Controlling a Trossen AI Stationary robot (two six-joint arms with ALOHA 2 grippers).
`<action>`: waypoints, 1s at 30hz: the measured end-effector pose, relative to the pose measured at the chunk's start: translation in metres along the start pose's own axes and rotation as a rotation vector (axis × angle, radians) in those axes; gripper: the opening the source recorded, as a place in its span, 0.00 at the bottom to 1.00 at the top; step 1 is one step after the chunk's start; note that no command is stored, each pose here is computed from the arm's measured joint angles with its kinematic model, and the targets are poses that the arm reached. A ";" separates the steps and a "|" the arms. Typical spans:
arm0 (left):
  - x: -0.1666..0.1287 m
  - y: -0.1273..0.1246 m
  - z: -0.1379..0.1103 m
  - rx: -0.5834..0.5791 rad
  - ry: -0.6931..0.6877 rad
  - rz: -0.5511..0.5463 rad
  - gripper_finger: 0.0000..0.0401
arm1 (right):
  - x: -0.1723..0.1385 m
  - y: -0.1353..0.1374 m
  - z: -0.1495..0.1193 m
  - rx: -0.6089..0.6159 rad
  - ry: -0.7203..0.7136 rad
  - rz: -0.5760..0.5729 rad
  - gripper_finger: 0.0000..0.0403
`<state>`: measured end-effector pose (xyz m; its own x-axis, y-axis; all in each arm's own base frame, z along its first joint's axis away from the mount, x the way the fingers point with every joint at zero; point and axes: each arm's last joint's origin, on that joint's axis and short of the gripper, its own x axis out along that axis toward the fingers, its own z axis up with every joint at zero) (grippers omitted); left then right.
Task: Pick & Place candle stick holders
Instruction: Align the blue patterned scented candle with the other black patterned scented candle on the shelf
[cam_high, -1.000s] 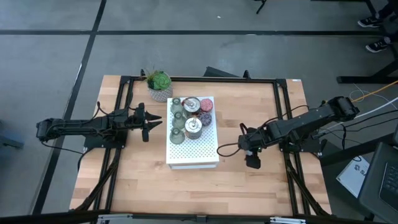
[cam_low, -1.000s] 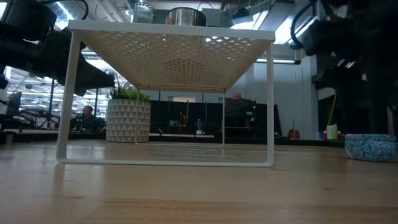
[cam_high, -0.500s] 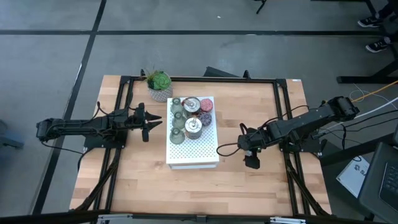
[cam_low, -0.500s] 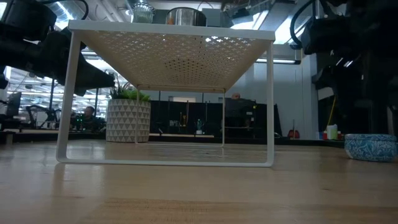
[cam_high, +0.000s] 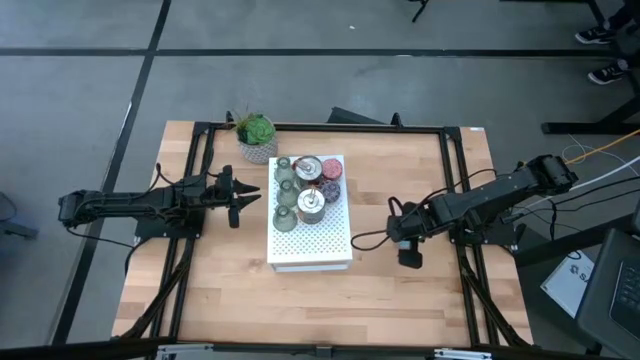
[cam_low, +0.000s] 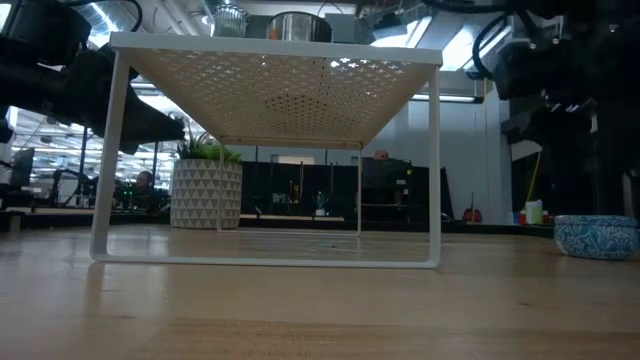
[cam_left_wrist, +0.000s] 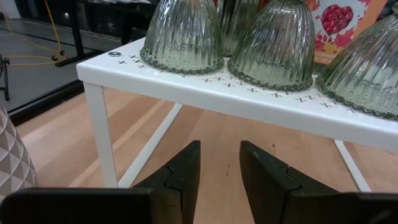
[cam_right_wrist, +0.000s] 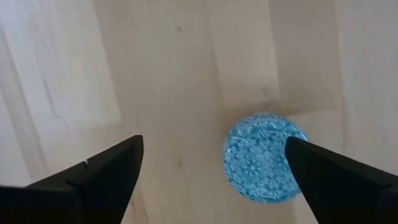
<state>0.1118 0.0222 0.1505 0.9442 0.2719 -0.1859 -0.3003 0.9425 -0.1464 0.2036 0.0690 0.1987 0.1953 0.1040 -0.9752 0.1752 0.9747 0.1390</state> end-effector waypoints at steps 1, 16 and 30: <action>0.000 0.000 0.000 0.000 0.000 0.000 0.27 | 0.000 -0.001 -0.001 0.000 0.009 -0.007 0.98; 0.000 0.000 0.000 0.000 0.000 0.000 0.27 | 0.021 -0.004 -0.027 -0.179 -0.030 -0.166 0.99; 0.000 0.000 0.000 0.000 0.000 0.000 0.27 | 0.036 -0.011 -0.035 -0.156 -0.066 -0.163 0.99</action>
<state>0.1117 0.0222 0.1504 0.9441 0.2720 -0.1862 -0.3003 0.9426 -0.1463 0.1754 0.0693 0.1558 0.2400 -0.0657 -0.9686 0.0592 0.9968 -0.0529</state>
